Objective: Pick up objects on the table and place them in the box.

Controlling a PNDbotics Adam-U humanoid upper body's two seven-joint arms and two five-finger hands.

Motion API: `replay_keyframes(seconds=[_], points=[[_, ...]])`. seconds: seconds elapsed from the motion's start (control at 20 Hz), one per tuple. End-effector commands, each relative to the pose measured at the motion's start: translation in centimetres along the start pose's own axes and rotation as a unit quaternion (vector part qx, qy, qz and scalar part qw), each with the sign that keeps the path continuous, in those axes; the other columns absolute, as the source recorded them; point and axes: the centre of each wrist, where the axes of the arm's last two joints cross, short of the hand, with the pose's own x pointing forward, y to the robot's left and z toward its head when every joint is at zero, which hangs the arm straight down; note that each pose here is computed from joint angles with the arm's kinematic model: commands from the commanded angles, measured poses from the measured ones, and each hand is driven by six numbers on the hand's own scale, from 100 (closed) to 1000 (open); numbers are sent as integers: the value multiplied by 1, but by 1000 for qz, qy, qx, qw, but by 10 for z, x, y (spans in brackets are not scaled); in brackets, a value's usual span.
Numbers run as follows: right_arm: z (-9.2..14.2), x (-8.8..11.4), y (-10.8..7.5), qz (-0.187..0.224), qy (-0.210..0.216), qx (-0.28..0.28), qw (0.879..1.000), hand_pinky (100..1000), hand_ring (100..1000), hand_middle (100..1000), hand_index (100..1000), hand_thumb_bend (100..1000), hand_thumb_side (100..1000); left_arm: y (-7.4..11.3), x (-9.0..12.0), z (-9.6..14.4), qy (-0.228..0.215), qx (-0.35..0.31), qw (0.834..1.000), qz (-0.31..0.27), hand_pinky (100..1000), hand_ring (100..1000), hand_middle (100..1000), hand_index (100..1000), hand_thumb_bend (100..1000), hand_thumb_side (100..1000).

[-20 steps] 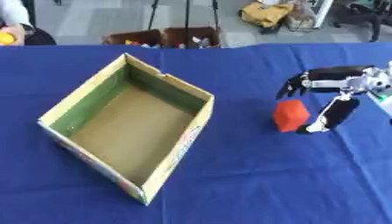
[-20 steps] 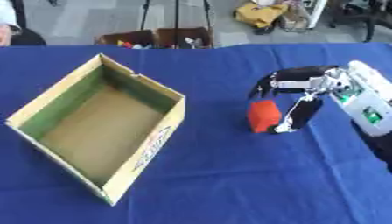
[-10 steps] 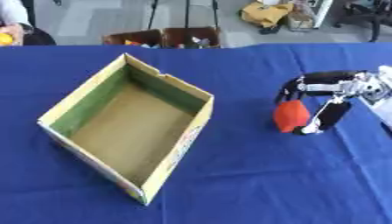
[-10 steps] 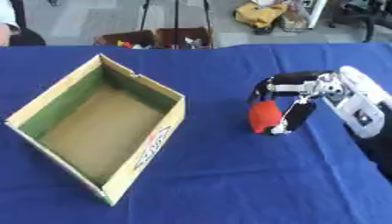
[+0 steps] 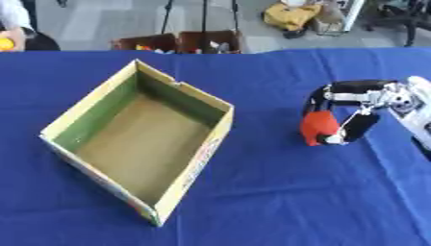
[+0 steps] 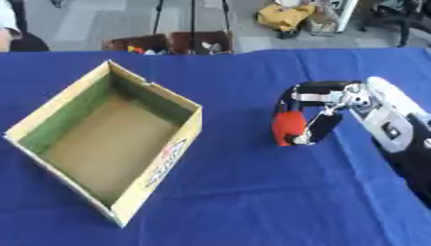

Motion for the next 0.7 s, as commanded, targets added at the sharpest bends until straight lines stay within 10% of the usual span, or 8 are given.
replay_keyframes(seconds=[0.05,0.7], points=[[6,-4,-11,15,15,-2,1000,718,739,809,846,341,205,0,4,-7,-13,-9,1000,-3,539,715,817,894,100,937],[4,-11,-6,4,20,9,1000,683,678,649,764,297,172,-1,4,-6,-12,-9,1000,-3,539,716,817,893,100,936]])
